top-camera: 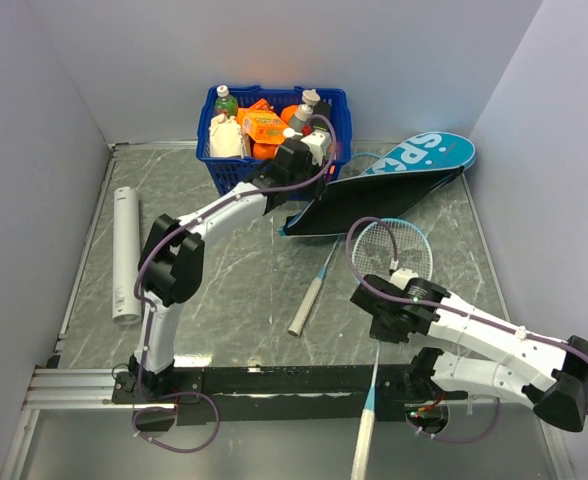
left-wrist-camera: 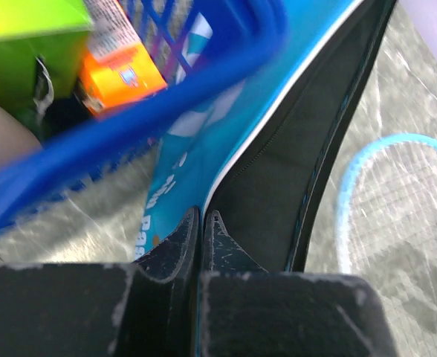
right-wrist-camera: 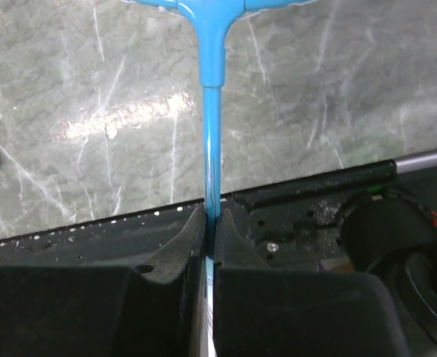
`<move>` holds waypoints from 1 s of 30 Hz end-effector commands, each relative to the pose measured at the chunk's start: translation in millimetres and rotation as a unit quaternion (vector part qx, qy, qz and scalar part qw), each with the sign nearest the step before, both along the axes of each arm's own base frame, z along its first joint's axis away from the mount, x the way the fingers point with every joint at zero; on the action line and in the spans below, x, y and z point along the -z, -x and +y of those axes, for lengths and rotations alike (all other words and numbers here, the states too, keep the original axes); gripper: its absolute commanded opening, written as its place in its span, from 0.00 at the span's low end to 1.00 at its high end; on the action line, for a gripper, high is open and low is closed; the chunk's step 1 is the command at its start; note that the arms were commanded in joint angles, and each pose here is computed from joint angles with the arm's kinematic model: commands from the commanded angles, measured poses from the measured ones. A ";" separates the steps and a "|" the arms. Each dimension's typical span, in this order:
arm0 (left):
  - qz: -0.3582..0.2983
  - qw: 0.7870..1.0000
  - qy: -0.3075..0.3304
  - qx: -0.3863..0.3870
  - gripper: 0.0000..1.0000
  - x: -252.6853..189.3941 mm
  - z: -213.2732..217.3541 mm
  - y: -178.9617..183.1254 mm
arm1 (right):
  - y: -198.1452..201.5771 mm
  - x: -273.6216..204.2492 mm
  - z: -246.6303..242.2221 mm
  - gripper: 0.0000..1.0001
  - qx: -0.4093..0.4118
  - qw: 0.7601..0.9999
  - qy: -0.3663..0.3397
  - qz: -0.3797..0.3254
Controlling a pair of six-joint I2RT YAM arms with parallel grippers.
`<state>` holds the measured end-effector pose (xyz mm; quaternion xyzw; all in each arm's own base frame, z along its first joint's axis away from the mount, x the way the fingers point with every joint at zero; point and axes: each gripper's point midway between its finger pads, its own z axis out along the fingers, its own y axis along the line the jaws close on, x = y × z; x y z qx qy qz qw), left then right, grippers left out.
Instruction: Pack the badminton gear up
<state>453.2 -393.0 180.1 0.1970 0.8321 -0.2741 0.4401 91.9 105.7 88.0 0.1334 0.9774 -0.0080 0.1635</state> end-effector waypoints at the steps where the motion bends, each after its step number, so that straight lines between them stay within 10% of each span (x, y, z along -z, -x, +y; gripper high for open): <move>1: -0.045 0.999 0.014 -0.012 0.01 -29.6 -4.9 -25.6 | 6.1 -25.6 -13.7 0.00 0.036 0.999 0.001 -0.022; 30: -0.016 0.998 0.066 0.010 0.01 -21.5 29.8 91.0 | -66.7 -21.0 50.6 0.00 -0.020 0.997 -0.055 -0.052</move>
